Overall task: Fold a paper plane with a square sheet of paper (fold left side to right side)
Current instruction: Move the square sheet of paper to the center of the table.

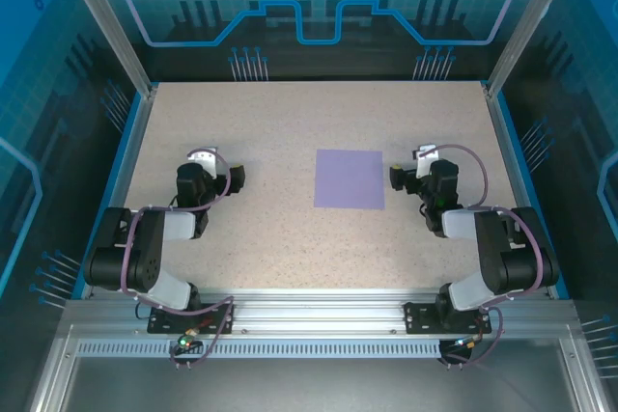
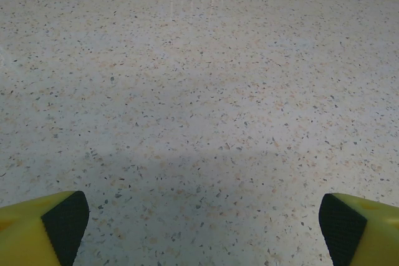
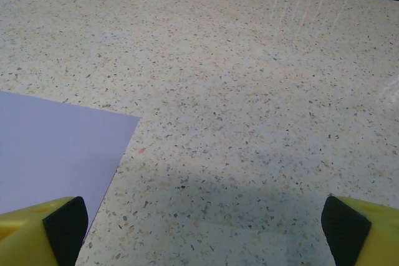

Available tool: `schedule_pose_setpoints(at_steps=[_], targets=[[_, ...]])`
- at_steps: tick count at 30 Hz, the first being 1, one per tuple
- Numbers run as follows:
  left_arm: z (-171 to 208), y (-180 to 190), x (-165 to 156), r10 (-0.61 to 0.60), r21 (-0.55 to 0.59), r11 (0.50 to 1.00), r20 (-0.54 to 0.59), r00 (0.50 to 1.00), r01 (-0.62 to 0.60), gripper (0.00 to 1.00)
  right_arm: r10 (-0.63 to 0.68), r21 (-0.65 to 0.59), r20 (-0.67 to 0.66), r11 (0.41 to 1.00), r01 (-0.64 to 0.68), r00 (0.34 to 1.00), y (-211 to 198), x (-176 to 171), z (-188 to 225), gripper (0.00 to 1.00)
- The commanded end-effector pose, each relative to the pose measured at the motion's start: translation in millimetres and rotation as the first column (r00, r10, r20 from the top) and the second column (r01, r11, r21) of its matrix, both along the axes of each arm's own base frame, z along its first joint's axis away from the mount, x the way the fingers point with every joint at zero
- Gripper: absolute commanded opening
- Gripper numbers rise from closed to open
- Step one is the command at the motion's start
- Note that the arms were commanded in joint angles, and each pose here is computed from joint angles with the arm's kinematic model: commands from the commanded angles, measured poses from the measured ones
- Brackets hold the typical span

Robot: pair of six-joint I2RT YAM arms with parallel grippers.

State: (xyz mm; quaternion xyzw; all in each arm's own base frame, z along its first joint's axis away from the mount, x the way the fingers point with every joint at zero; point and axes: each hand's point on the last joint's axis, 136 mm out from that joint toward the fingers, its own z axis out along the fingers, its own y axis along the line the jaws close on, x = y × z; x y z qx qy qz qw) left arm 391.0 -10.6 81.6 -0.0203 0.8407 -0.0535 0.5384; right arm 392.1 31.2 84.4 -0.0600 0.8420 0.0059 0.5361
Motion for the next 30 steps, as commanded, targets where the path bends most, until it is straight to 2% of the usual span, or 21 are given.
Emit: schedule_pose_setpoints(at_steps=[1,30], targets=[[9.0,3.1,5.3,0.01,-0.003,1.0,0.027,1.0,-0.01,0.99,0.001,-0.005,0.039,1.0,-0.001,0.999,-2.8,4.8,9.5,1.0],[13.6,2.4,7.4,0.009,-0.001,1.0,0.009,1.0,-0.009,0.99,0.002,-0.004,0.036,1.0,-0.002,0.999,-2.3,4.4,8.7,1.0]])
